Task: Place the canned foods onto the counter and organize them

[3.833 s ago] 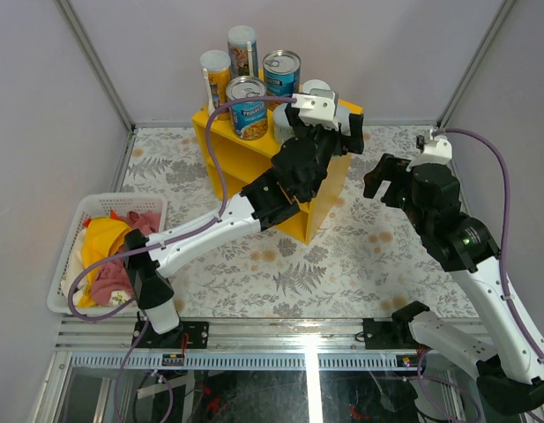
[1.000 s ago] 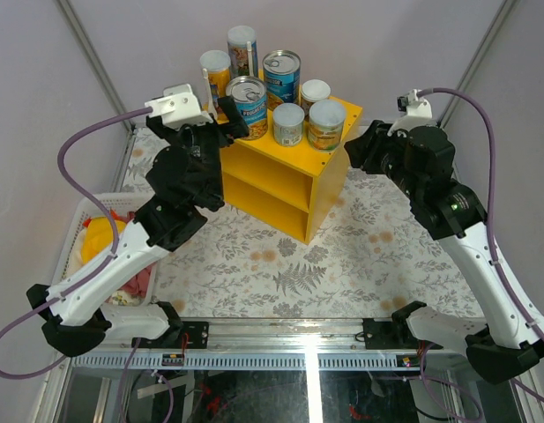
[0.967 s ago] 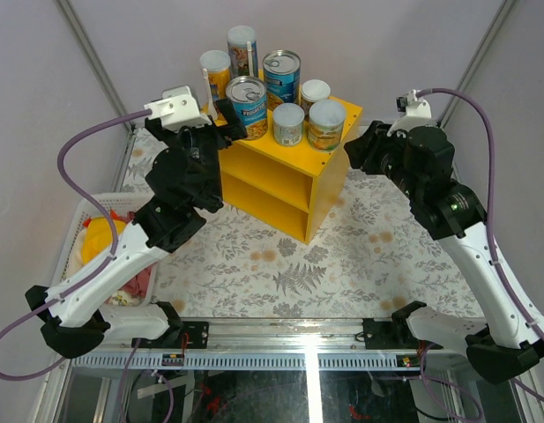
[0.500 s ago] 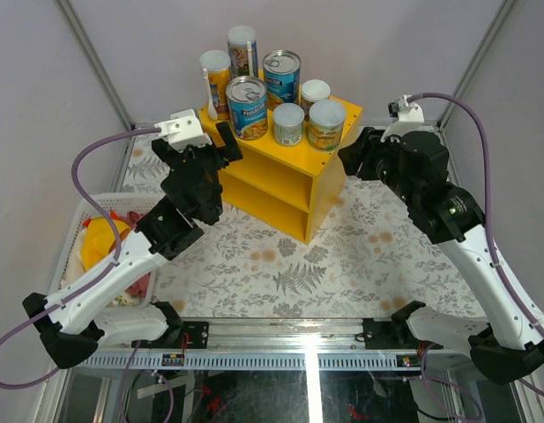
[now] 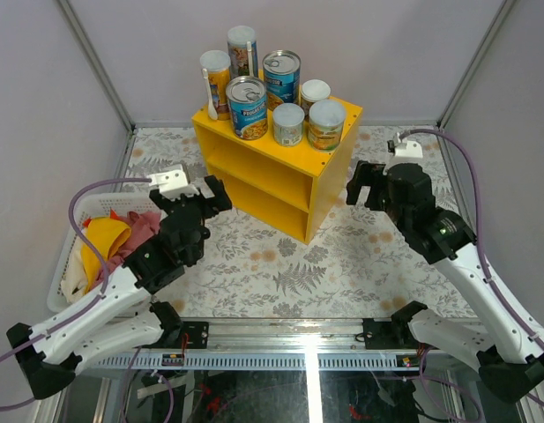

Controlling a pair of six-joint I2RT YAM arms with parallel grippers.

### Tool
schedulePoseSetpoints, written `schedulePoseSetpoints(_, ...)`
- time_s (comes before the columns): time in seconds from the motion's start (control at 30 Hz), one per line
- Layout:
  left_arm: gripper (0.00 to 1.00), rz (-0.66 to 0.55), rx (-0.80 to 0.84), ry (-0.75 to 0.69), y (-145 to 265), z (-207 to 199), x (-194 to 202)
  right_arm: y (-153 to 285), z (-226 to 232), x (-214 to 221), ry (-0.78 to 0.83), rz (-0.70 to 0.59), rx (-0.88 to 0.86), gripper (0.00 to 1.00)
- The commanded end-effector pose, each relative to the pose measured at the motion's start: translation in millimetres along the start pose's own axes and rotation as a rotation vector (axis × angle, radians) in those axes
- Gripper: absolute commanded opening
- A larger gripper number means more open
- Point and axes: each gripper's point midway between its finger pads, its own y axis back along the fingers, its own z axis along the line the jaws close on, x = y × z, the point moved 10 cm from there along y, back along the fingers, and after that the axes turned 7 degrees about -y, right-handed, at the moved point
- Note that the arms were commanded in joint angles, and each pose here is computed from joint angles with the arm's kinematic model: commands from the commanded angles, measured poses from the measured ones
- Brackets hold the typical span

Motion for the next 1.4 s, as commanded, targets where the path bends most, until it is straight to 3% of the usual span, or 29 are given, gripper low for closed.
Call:
schedulePoseSetpoints(0.0, 1.0, -0.003, -0.046, 0.067, 9.5, 17.2, 15.2, -0.2, -17.9, 7.3, -0.059, -0.082, 0.182, 0.99)
schedulePoseSetpoints(0.17, 1.0, 0.022, -0.091, 0.07, 16.8, 34.5, 40.0, 0.4, -40.1, 20.3, -0.12, -0.159, 0.382, 0.99)
schedulePoseSetpoints(0.37, 1.0, 0.034, -0.157, 0.077, 26.0, 56.0, 62.5, 9.2, -57.6, 30.8, -0.112, -0.189, 0.499, 0.99)
schedulePoseSetpoints(0.87, 1.0, 0.027, -0.223, 0.092, 37.1, 79.7, 78.8, 16.1, -65.7, 30.8, -0.097, -0.2, 0.589, 1.0)
schedulePoseSetpoints(1.17, 1.0, 0.024, -0.23, 0.079, 37.5, 81.8, 80.1, 18.1, -63.3, 31.8, -0.116, -0.261, 0.452, 0.99)
schedulePoseSetpoints(1.37, 1.0, 0.022, -0.232, 0.082, 38.1, 83.0, 80.9, 15.8, -65.4, 33.9, -0.104, -0.268, 0.465, 0.99)
